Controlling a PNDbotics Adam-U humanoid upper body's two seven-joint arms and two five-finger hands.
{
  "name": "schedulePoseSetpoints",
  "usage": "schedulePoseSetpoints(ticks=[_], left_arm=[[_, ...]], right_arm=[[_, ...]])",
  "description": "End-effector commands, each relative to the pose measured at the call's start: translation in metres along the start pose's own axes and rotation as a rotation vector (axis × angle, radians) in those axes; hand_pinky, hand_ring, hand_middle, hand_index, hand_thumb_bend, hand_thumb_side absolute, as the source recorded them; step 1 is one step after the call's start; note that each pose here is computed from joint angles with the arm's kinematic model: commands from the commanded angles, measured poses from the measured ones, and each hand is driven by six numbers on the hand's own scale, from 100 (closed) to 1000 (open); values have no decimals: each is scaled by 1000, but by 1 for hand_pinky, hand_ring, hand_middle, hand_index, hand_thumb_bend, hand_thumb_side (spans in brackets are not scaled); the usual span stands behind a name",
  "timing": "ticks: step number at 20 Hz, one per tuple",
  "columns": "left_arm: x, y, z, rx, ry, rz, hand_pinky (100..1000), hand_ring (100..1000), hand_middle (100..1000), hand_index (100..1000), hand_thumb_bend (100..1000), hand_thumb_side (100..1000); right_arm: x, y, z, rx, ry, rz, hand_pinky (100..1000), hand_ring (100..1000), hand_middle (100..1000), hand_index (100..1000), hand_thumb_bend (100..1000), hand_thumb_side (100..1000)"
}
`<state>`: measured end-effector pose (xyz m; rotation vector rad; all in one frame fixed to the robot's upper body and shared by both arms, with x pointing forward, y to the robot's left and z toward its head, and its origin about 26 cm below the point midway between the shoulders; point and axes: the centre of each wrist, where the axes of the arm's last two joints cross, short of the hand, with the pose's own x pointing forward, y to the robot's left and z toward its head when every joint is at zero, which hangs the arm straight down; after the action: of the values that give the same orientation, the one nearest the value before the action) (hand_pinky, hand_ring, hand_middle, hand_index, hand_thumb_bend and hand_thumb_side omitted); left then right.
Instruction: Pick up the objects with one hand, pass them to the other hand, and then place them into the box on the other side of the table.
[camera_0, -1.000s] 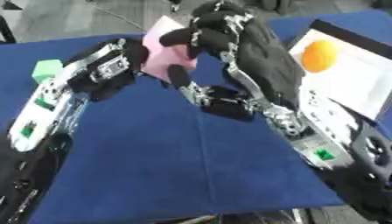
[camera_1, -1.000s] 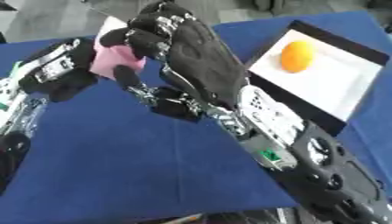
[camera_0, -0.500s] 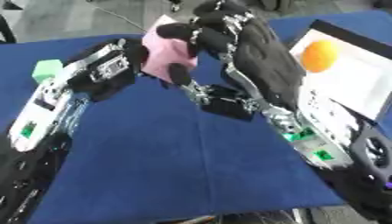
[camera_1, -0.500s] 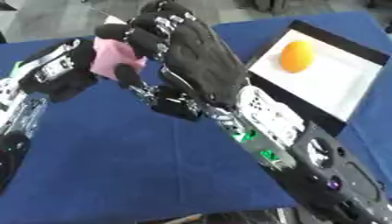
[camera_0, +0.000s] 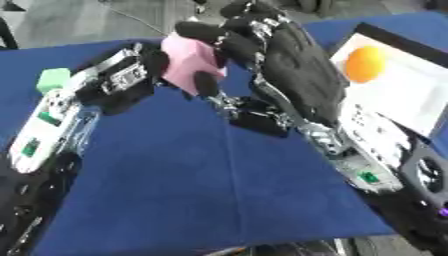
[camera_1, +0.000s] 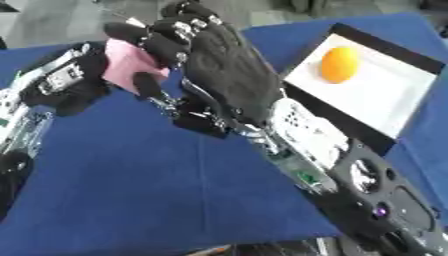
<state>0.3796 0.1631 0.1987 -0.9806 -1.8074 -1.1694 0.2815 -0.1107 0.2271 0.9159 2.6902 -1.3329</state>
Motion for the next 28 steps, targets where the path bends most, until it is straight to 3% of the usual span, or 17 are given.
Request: schedulePoseSetpoints(ticks=[1,10,18,28], left_arm=[[18,-2,-5,-42,-60,-57,721,530,497,541,100,521],[25,-13,-5,-101,-126,-89,727,537,496,541,100,489],[33,-20,-11,-159,-160,-100,729,540,498,542,100,478],[46,-22,-15,-196,-199,-151,732,545,501,544,100,448]], right_arm=[[0,-4,-5,-2,15,19,724,663,610,901,260,100],[2,-4,-5,6,50,-12,691,629,560,949,189,100],[2,-4,-6,3,54,-17,649,591,345,947,217,100],[2,-4,-7,52,22,-6,720,630,334,945,279,100]])
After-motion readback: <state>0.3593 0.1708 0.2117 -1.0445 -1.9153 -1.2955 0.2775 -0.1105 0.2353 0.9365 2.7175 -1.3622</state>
